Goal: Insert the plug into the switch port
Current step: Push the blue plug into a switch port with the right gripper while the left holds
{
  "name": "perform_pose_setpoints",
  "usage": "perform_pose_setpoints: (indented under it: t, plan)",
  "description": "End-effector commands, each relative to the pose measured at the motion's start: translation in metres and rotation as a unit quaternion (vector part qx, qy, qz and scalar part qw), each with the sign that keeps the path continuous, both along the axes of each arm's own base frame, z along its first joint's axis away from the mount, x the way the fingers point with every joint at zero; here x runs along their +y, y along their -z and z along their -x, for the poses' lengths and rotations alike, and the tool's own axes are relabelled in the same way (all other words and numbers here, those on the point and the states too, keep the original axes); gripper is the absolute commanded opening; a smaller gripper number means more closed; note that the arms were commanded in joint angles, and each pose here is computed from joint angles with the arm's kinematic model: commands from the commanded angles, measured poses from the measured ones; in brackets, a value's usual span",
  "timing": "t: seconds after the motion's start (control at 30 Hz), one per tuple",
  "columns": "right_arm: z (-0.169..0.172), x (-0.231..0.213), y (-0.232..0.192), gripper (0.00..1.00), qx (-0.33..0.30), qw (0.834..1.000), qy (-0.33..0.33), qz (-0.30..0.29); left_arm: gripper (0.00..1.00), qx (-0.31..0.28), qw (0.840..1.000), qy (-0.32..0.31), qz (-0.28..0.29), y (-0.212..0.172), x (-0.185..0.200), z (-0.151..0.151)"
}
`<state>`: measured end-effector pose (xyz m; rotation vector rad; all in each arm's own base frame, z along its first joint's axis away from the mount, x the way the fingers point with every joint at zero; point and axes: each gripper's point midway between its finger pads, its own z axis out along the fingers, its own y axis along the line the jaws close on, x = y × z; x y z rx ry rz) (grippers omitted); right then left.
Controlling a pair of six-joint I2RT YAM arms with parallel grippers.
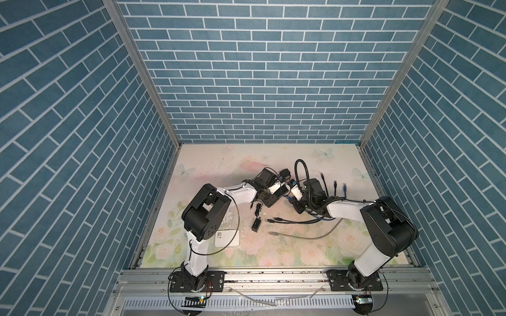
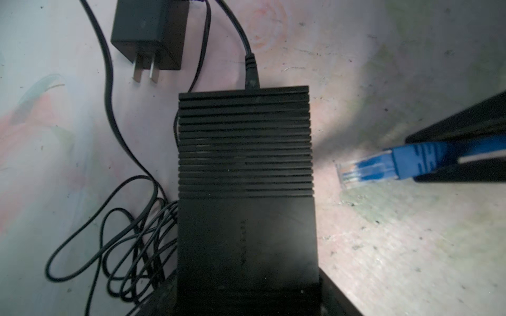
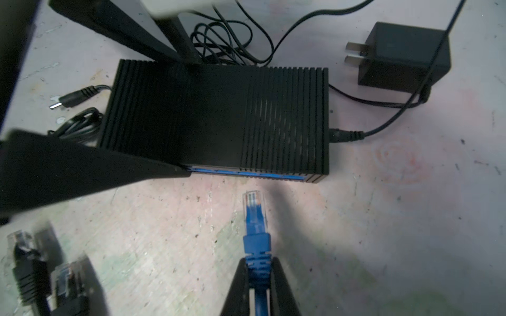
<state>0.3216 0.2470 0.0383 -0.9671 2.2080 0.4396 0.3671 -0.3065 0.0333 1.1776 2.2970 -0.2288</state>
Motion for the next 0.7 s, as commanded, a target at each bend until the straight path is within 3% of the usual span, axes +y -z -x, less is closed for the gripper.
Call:
perform_pose_setpoints:
  t: [0.0, 0.67]
  plan:
    - [-0.014, 0.004, -0.009, 0.00, -0.017, 1.000, 0.024, -0.008, 0.60, 0.057, 0.998, -0.006, -0.004, 0.016, 0.005, 0.014]
    - [-0.026, 0.012, -0.010, 0.00, -0.029, 0.999, 0.034, -0.027, 0.58, 0.085, 0.996, -0.021, 0.015, 0.020, 0.003, 0.020]
